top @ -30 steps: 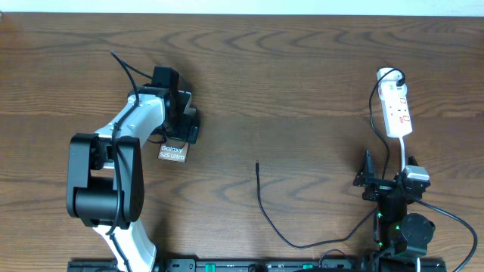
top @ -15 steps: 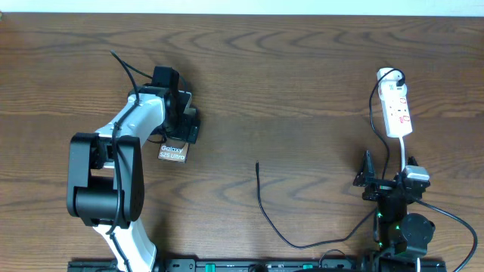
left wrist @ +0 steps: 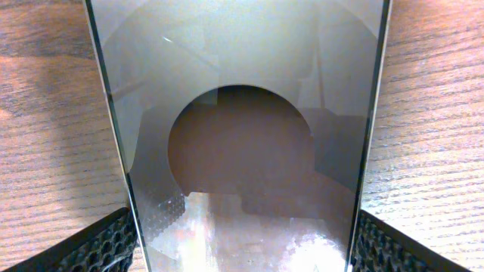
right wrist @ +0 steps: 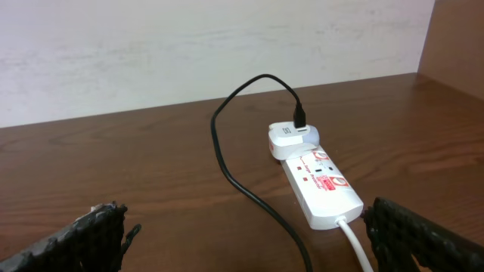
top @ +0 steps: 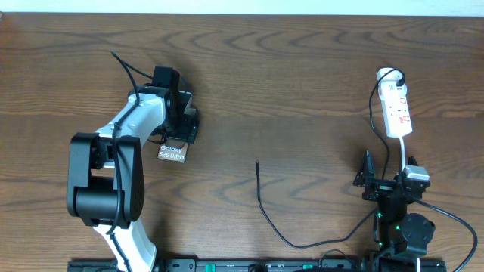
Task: Plug charger to phone and switch on socket
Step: 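Lower the left gripper and close it on the phone's long edges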
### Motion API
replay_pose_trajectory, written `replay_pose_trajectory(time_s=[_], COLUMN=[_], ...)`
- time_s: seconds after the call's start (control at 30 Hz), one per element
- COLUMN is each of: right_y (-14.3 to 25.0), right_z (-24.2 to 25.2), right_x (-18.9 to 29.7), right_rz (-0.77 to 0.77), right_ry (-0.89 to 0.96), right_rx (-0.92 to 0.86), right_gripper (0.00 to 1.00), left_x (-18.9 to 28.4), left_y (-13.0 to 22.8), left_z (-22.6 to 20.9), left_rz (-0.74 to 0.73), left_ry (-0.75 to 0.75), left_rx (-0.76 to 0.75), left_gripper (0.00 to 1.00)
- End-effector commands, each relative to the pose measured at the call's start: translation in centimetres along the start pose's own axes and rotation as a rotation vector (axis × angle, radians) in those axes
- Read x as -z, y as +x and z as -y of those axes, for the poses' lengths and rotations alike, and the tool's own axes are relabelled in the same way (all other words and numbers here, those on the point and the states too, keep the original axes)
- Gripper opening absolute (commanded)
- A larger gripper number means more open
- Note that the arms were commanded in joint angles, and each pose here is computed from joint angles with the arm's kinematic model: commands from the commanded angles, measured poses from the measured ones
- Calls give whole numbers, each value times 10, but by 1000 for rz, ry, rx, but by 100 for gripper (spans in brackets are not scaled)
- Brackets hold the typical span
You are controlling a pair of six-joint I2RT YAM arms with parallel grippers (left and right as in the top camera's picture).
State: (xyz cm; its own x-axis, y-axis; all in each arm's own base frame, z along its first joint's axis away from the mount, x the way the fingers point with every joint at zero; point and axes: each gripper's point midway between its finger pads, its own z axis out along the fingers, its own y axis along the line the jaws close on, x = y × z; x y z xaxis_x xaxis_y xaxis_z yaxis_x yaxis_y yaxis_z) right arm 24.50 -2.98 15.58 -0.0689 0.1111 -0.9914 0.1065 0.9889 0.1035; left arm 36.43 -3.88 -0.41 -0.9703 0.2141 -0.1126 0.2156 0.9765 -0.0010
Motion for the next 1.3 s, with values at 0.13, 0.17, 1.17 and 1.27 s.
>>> replay_pose_trajectory(time_s=[0.13,0.17,1.17,1.27], right_y=[1,1,1,1], right_z=[-3,-3,-3,-3], right_x=[0,0,0,0], right_rz=[-4,-4,-4,-4], right_ry=[-13,-13,-13,-13], right_rx=[10,11,11,11], right_gripper=[99,99,99,99], left_x=[-25,-25,-25,-25], left_y=[22,22,22,22], left_z=[-9,-9,-9,-9], left_rz=[-102,-101,-100,-100], left_ry=[-51,-51,-51,-51], left_rx=[-6,-5,-5,-5], left_gripper=[86,85,71,68])
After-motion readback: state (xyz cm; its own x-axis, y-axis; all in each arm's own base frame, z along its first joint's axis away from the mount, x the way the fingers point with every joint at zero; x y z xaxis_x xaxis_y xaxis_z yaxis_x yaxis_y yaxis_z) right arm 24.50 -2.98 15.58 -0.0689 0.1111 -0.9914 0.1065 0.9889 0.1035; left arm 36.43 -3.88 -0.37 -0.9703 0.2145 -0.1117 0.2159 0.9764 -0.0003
